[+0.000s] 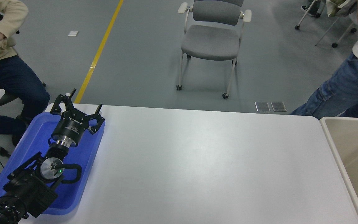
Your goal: Pick up paper ball place in dustbin
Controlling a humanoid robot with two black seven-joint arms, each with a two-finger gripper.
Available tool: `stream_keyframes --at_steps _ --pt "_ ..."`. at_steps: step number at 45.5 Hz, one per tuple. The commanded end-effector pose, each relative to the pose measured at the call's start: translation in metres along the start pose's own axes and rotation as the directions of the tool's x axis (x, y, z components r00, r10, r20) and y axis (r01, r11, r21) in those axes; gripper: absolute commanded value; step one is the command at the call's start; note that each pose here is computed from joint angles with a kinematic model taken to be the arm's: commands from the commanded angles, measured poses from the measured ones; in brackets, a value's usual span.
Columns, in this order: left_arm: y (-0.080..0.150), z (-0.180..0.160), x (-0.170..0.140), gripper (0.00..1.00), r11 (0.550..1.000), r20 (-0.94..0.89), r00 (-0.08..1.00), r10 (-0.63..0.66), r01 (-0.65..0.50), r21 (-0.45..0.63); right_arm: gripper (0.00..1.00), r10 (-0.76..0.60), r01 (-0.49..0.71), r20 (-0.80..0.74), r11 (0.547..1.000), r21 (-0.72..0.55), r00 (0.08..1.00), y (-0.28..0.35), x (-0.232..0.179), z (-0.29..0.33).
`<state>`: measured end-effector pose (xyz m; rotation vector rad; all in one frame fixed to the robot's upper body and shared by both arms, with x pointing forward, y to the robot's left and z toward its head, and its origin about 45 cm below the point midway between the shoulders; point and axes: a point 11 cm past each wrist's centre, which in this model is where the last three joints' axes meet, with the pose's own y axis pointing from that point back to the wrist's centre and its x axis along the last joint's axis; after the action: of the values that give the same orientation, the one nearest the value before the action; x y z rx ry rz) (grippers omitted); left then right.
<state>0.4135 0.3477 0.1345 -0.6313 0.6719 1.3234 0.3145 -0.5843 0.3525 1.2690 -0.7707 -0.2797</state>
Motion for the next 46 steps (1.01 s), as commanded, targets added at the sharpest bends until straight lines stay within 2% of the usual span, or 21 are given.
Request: stream_keyframes --at_steps 1,16,35,39,46 --pt "0.0 0.0 0.0 1.0 1.0 0.0 1.0 0.001 -0.001 0.0 0.0 0.063 -0.054 0.096 0.994 -0.092 0.993 -0.045 0.008 0.049" --pt "0.0 0.0 0.0 1.0 1.0 0.0 1.0 0.001 -0.001 0.0 0.0 0.158 -0.142 0.239 0.987 -0.081 0.958 -0.1 0.001 0.069" --pt "0.0 0.0 0.0 1.0 1.0 0.0 1.0 0.001 -0.001 0.0 0.0 -0.039 0.05 0.261 0.998 -0.036 0.964 -0.179 -0.082 0.055" --pt "0.0 0.0 0.0 1.0 1.0 0.0 1.0 0.001 -0.001 0.0 0.0 0.003 0.009 0.278 0.999 -0.045 0.961 -0.19 -0.088 0.057" --pt "0.0 0.0 0.0 1.0 1.0 0.0 1.0 0.001 -0.001 0.0 0.0 0.148 -0.131 0.257 0.988 -0.082 0.955 -0.21 -0.093 0.046"
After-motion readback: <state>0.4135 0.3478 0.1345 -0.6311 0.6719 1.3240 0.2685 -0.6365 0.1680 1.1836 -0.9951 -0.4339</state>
